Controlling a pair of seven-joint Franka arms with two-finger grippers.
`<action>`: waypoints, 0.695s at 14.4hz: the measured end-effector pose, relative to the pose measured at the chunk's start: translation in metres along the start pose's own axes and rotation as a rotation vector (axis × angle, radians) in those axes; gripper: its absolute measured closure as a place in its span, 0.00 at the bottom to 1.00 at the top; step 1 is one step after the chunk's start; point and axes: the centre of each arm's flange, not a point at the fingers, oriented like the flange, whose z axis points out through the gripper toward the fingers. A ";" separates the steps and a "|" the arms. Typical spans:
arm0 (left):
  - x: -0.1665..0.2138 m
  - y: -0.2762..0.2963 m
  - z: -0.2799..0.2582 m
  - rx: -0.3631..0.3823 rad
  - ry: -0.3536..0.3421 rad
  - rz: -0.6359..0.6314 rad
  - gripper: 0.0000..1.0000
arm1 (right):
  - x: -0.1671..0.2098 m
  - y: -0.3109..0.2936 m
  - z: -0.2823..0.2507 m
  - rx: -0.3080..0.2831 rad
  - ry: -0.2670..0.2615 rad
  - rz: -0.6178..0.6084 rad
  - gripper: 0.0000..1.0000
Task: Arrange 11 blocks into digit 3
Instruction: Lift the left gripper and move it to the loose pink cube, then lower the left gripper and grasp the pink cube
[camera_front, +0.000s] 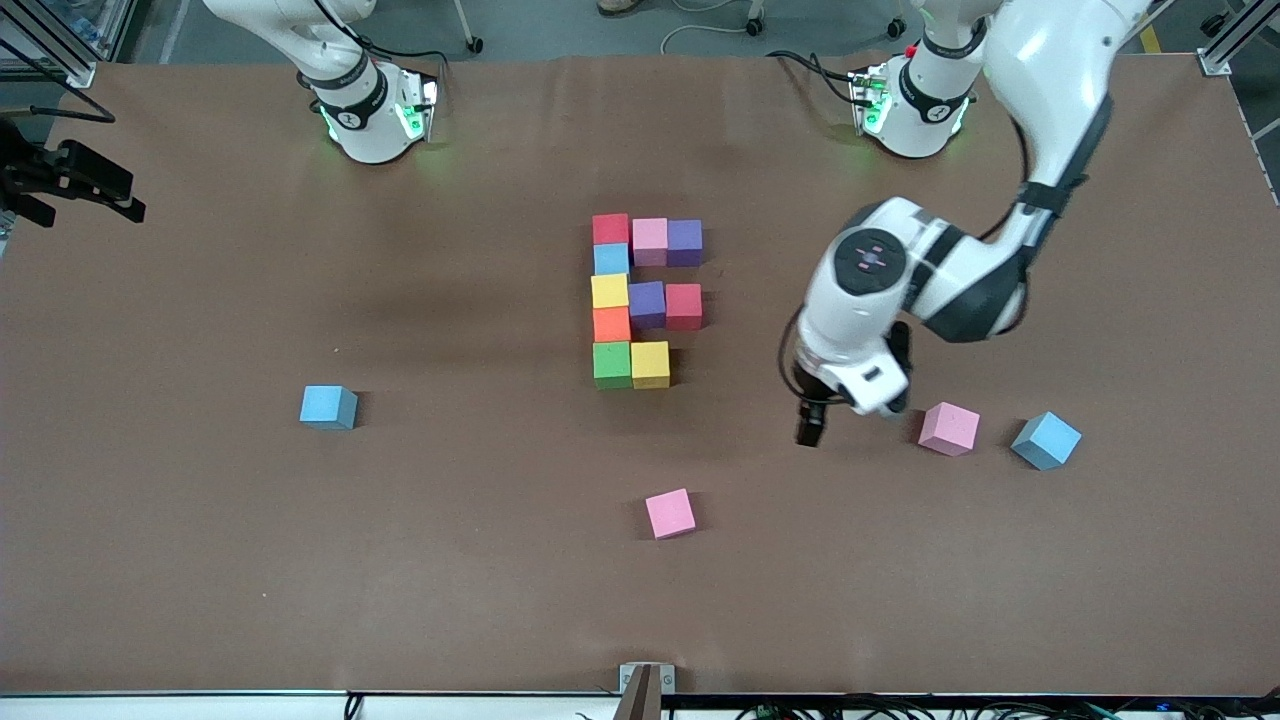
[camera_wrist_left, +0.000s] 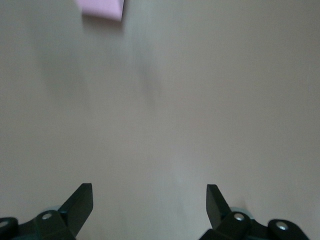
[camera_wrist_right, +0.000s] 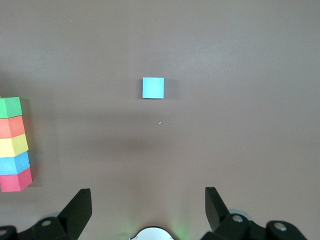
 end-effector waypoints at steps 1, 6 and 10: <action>0.030 0.002 0.005 0.009 0.007 0.014 0.00 | 0.000 0.000 0.000 0.000 -0.001 0.000 0.00; 0.158 -0.009 0.033 0.083 0.019 0.160 0.00 | 0.000 0.000 0.000 0.000 -0.002 0.000 0.00; 0.206 -0.016 0.066 0.122 -0.027 0.279 0.00 | 0.000 0.001 0.000 0.000 -0.001 0.002 0.00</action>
